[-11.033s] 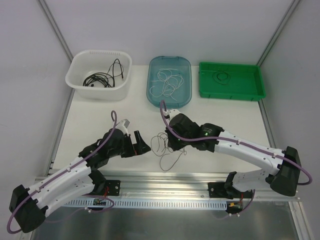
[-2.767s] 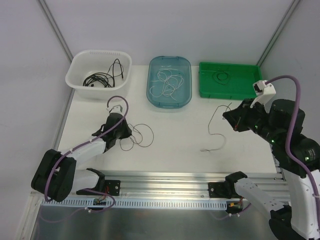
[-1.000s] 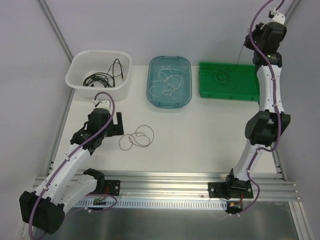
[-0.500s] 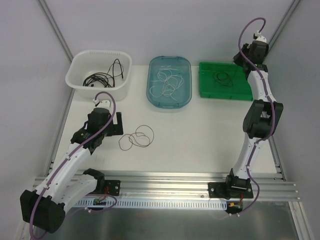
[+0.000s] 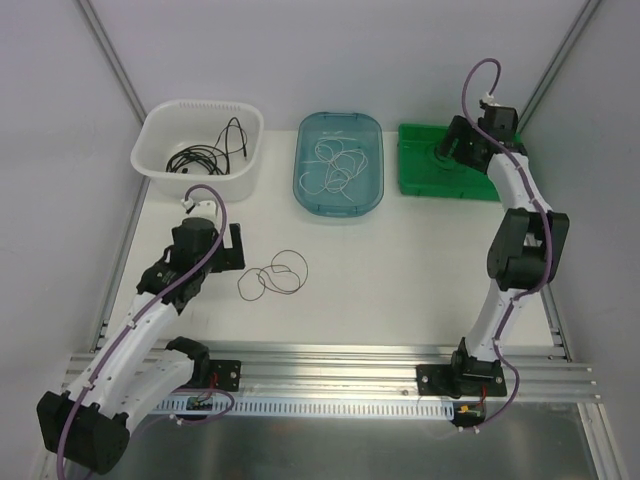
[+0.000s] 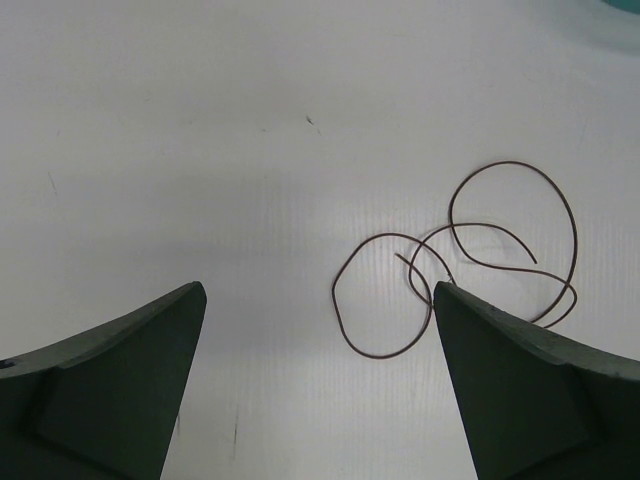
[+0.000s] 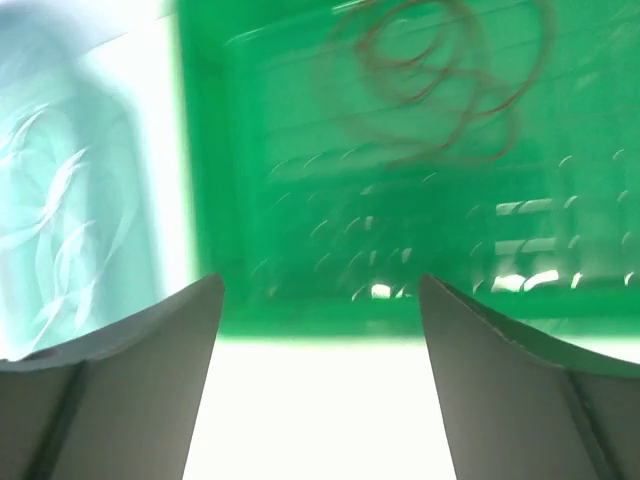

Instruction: Untangle the cables

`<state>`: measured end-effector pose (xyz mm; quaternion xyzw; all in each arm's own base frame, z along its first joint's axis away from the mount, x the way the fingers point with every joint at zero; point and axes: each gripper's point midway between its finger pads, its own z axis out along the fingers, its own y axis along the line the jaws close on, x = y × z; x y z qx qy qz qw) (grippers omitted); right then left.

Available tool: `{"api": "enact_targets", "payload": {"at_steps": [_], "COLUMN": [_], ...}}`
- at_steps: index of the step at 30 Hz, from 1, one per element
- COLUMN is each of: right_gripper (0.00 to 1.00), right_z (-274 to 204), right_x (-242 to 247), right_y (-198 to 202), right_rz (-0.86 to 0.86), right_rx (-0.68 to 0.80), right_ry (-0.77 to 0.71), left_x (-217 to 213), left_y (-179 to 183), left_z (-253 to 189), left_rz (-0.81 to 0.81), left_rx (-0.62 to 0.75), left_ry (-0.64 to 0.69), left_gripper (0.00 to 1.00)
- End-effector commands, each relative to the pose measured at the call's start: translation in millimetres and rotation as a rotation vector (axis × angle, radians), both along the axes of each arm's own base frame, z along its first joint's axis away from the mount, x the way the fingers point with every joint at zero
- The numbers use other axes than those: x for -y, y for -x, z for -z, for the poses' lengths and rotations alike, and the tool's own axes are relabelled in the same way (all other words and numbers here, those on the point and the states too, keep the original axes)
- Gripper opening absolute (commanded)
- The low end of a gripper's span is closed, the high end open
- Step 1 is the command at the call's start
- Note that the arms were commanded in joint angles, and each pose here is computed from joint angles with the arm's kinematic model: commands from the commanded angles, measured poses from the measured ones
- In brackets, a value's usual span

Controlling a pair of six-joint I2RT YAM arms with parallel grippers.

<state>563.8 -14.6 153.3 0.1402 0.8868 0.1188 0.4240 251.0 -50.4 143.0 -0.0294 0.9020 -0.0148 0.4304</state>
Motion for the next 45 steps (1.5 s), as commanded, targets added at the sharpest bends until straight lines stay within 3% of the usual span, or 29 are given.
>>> {"api": "enact_targets", "payload": {"at_steps": [1, 10, 13, 17, 25, 35, 41, 43, 45], "right_gripper": [0.84, 0.89, 0.9, 0.9, 0.96, 0.95, 0.81, 0.69, 0.47], "right_z": [-92.0, -58.4, -46.9, -6.1, 57.8, 110.9, 134.8, 141.2, 139.4], "right_x": [-52.6, -230.9, -305.9, -361.9, -428.2, -463.4, -467.4, -462.6, -461.9], "right_y": [51.7, 205.5, 260.0, 294.3, 313.6, 328.7, 341.5, 342.7, 345.0], "right_rz": [-0.144, -0.577, -0.808, -1.014, -1.269, -1.411, -1.428, -1.412, -1.404], "right_rx": [0.119, -0.005, -0.025, -0.096, -0.149, -0.212, -0.236, -0.234, -0.218], "right_ry": [0.069, 0.066, 0.086, 0.183, 0.345, 0.44, 0.497, 0.533, 0.546], "left_x": [-11.9, -46.1, -55.6, -64.3, -75.9, -75.4, -76.1, -75.7, -75.6], "left_y": [-2.6, 4.8, 6.5, 6.6, 6.6, 5.3, 4.9, 4.7, 4.9], "left_z": [-14.1, -34.9, -37.9, -37.0, -33.7, -30.6, -30.2, -29.8, -29.1], "left_rz": [-0.056, -0.234, -0.285, -0.333, -0.392, -0.391, -0.394, -0.393, -0.391], "left_rx": [0.072, 0.187, 0.206, 0.205, 0.196, 0.181, 0.176, 0.176, 0.172], "left_ry": [-0.007, -0.006, 0.009, 0.034, 0.056, 0.071, 0.072, 0.073, 0.073], "left_gripper": [0.99, 0.99, 0.99, 0.99, 0.99, 0.99, 0.99, 0.99, 0.99]}}
